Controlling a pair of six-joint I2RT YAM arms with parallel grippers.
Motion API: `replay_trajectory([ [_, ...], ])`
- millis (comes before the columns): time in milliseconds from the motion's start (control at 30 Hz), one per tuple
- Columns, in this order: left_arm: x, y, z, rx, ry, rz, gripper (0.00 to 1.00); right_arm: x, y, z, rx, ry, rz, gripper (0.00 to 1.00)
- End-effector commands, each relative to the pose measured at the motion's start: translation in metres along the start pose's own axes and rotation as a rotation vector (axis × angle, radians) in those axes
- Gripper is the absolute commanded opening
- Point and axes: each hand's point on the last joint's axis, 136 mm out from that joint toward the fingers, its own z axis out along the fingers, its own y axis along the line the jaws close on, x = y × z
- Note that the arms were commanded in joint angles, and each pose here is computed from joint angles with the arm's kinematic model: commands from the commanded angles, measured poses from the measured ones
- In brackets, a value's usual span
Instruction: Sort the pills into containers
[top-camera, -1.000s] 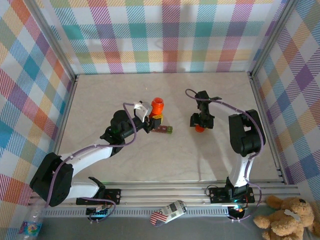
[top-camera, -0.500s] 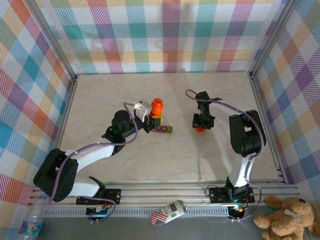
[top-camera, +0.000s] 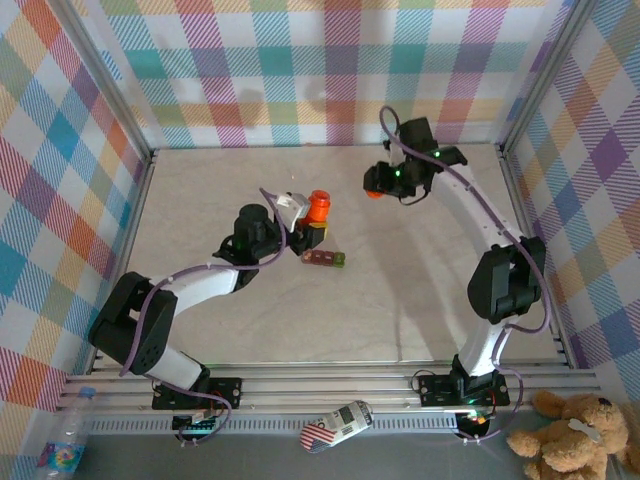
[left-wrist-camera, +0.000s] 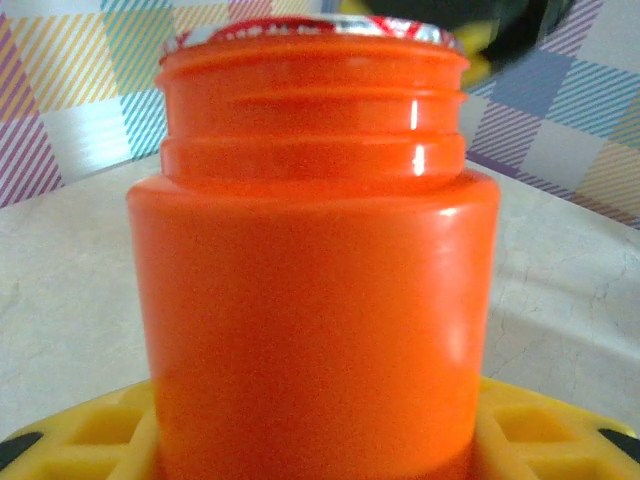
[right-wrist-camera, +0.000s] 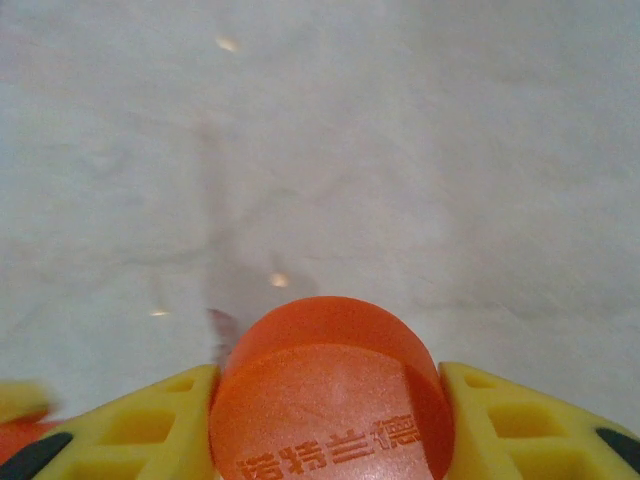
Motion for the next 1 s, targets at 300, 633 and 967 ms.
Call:
replay_trajectory([
  [300,-0.004,-0.008,0.016,0.112,0.077,0.101,0.0,0.016,0.056,-0.031,-0.245,0.169,-0.152,0.4],
  [633,-0.003,-0.017,0.024,0.194,0.08,0.16,0.0,0.033,0.064,-0.029,-0.32,0.273,-0.219,0.4],
  [967,-0.005,-0.019,0.032,0.235,0.092,0.167,0.0,0.047,0.072,-0.028,-0.356,0.322,-0.264,0.4],
])
